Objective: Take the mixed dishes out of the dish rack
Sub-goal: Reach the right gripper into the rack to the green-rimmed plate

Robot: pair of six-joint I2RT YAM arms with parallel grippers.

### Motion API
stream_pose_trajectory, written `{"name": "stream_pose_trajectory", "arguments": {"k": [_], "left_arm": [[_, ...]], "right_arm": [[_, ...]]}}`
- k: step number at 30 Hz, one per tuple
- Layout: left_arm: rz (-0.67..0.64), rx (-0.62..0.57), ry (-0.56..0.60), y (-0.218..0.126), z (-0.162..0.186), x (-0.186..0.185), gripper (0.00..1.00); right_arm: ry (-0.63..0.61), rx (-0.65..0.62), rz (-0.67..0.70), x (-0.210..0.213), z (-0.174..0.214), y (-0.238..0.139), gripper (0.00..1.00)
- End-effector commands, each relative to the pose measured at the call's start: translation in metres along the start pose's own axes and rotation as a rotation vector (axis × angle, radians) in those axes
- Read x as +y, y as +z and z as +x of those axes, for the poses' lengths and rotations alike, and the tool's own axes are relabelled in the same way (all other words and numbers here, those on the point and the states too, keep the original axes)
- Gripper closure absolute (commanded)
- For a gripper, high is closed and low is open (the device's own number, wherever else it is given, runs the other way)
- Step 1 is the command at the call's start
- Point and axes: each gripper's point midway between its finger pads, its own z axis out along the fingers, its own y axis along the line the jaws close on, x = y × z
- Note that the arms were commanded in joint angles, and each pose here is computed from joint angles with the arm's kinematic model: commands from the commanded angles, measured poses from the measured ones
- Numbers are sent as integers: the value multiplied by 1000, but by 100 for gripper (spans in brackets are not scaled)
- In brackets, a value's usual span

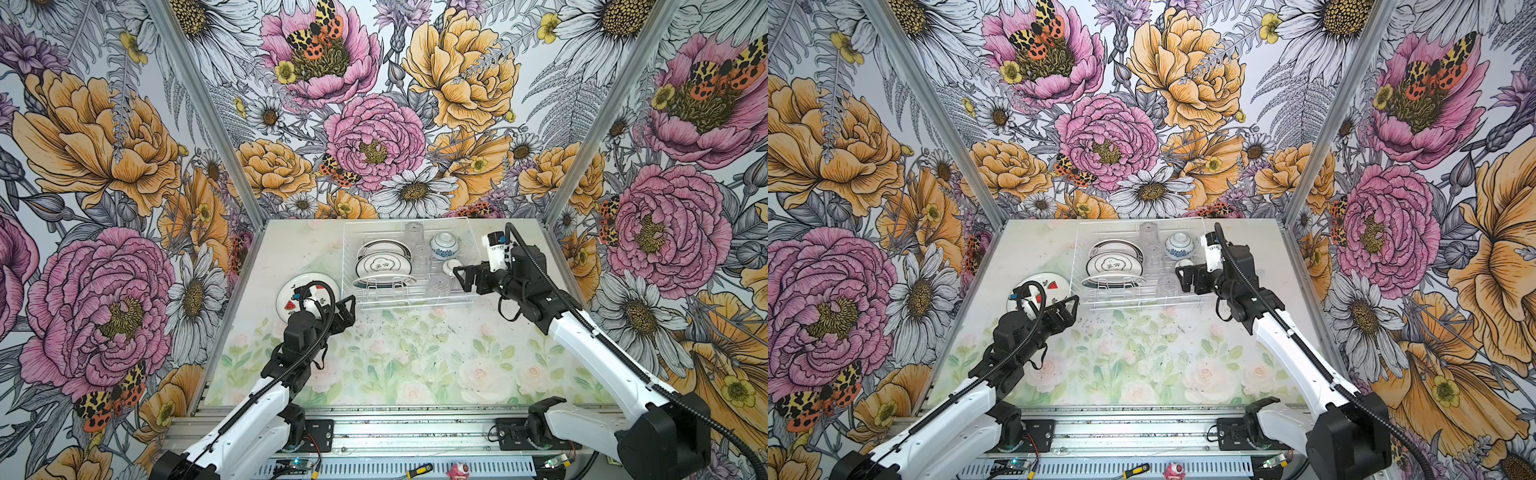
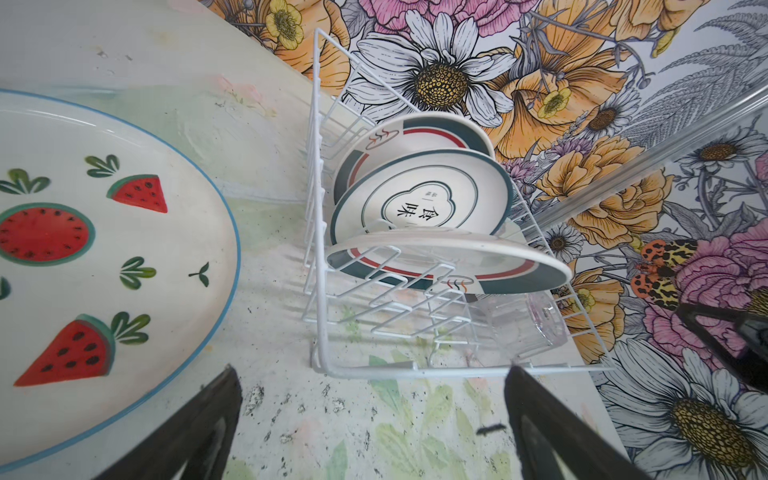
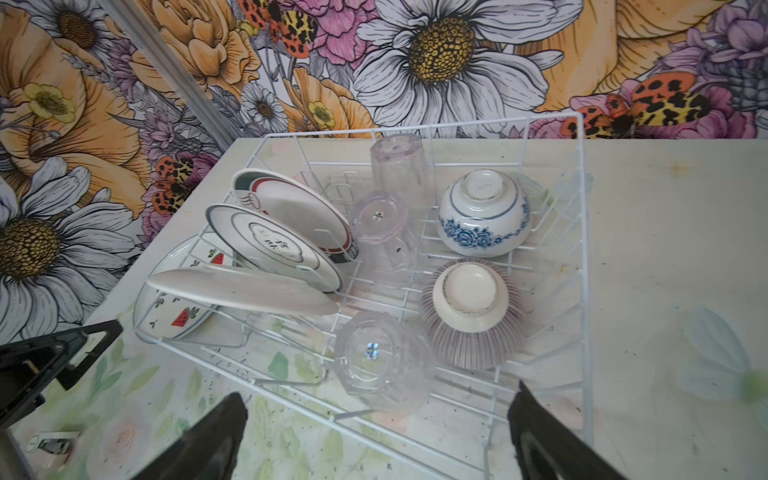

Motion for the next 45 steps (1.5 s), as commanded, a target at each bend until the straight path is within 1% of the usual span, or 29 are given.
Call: {"name": "stream_pose_trajectory", "arguments": {"k": [1, 6, 8, 11, 14, 18, 21, 24, 32, 35, 37, 38, 45], "left_arm": [[88, 20, -16, -2, -6, -26, 1], [159, 44, -9, -4, -5, -47, 1], [176, 45, -4, -6, -5, -52, 1], [166, 30, 2, -8, -8, -50, 1], [154, 21, 20, -11, -11, -50, 1], [131, 1, 39, -13, -14, -46, 1], [108, 8, 54, -12, -13, -41, 1], [79, 5, 67, -11, -12, -35, 1], [30, -21, 87, -10, -19, -27, 1], [8, -23, 83, -9, -19, -20, 1], [-3, -16, 75, -7, -17, -16, 1], [-2, -13, 72, -6, -16, -16, 1], [-6, 11, 68, 0, -9, -12, 1]], "right_arm": [[-34, -16, -17, 23, 0, 3, 3], [-144, 53, -45, 64, 17, 21, 9], [-201, 91, -48, 77, 22, 30, 14], [-250, 155, -69, 88, 29, 44, 19], [-294, 182, -103, 95, 32, 56, 23], [-376, 183, -101, 99, 27, 68, 29], [-445, 190, -103, 101, 26, 78, 34], [-506, 206, -103, 102, 27, 92, 35], [-604, 245, -89, 100, 29, 126, 39], [-629, 254, -102, 102, 30, 133, 43], [-638, 258, -109, 103, 31, 137, 56], [-645, 261, -113, 103, 32, 138, 58], [-677, 279, -127, 104, 39, 138, 58]]}}
